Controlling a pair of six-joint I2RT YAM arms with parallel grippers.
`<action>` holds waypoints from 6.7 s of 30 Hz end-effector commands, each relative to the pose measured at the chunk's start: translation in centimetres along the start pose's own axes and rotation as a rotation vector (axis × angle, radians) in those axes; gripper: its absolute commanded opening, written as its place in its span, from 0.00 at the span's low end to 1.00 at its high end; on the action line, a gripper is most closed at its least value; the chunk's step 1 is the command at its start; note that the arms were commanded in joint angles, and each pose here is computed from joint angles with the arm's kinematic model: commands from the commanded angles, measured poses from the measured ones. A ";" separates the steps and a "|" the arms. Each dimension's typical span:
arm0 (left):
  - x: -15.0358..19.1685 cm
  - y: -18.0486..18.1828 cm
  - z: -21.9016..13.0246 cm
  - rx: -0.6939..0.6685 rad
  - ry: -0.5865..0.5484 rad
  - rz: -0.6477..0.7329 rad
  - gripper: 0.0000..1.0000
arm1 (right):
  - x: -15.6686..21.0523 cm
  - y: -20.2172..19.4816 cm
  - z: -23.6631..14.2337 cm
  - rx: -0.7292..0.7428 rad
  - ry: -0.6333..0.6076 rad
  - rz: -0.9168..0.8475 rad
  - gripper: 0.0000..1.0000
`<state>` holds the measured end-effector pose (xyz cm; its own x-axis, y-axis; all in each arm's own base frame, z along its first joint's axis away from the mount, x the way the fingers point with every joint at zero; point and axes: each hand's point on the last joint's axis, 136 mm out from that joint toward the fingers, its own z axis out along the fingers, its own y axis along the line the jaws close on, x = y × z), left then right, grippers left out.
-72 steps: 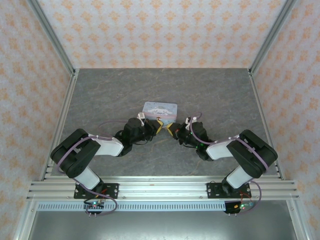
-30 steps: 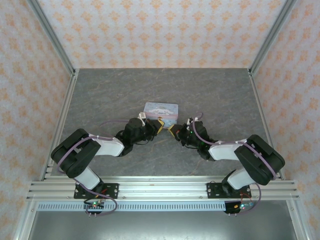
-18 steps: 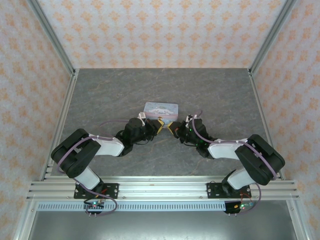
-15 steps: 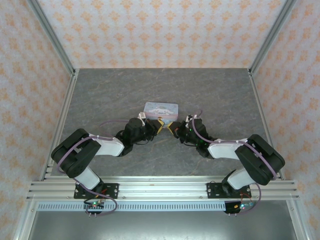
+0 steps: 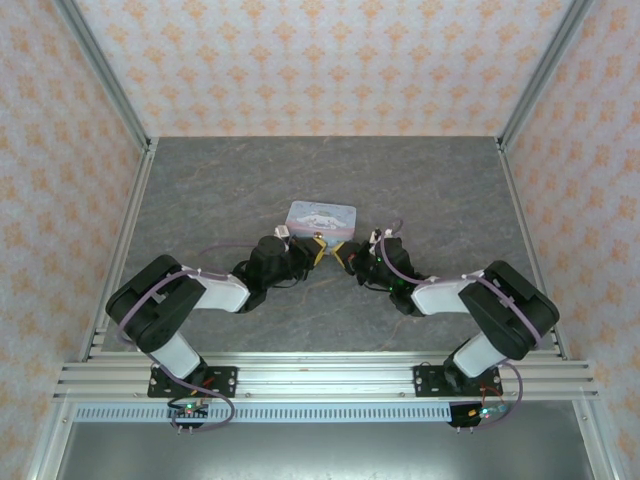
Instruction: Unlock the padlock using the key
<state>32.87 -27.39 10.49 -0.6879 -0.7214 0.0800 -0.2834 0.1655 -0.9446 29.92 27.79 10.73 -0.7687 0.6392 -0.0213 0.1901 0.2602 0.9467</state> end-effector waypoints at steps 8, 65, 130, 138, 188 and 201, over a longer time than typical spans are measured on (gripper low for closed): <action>3.2 -5.7 0.1 0.193 0.103 -0.022 0.00 | -0.5 2.6 0.3 -0.138 -0.027 0.046 0.00; 1.4 2.2 2.4 -0.061 -0.003 0.077 0.00 | -1.8 2.7 -0.4 -0.110 0.054 0.006 0.63; 2.7 3.1 2.4 -0.232 0.148 0.081 0.00 | 1.5 -1.8 -1.8 0.414 0.242 -1.023 0.61; 2.3 5.7 2.2 -0.302 0.138 0.123 0.30 | 2.7 -2.0 -3.6 0.267 0.147 -0.700 0.67; -12.3 -1.3 0.4 -0.869 -0.039 0.768 0.78 | -4.2 -6.4 6.0 0.358 0.058 -0.582 0.41; -12.0 0.3 0.7 -0.885 -0.013 0.757 0.78 | -5.2 -8.0 5.3 0.431 -0.018 -0.550 0.02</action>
<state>41.82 -19.91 9.88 -0.8641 -0.2669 -0.4268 -0.1778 0.9550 -0.2373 36.27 27.52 3.16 -0.8133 0.3390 -0.4729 -0.0440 0.7746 0.6309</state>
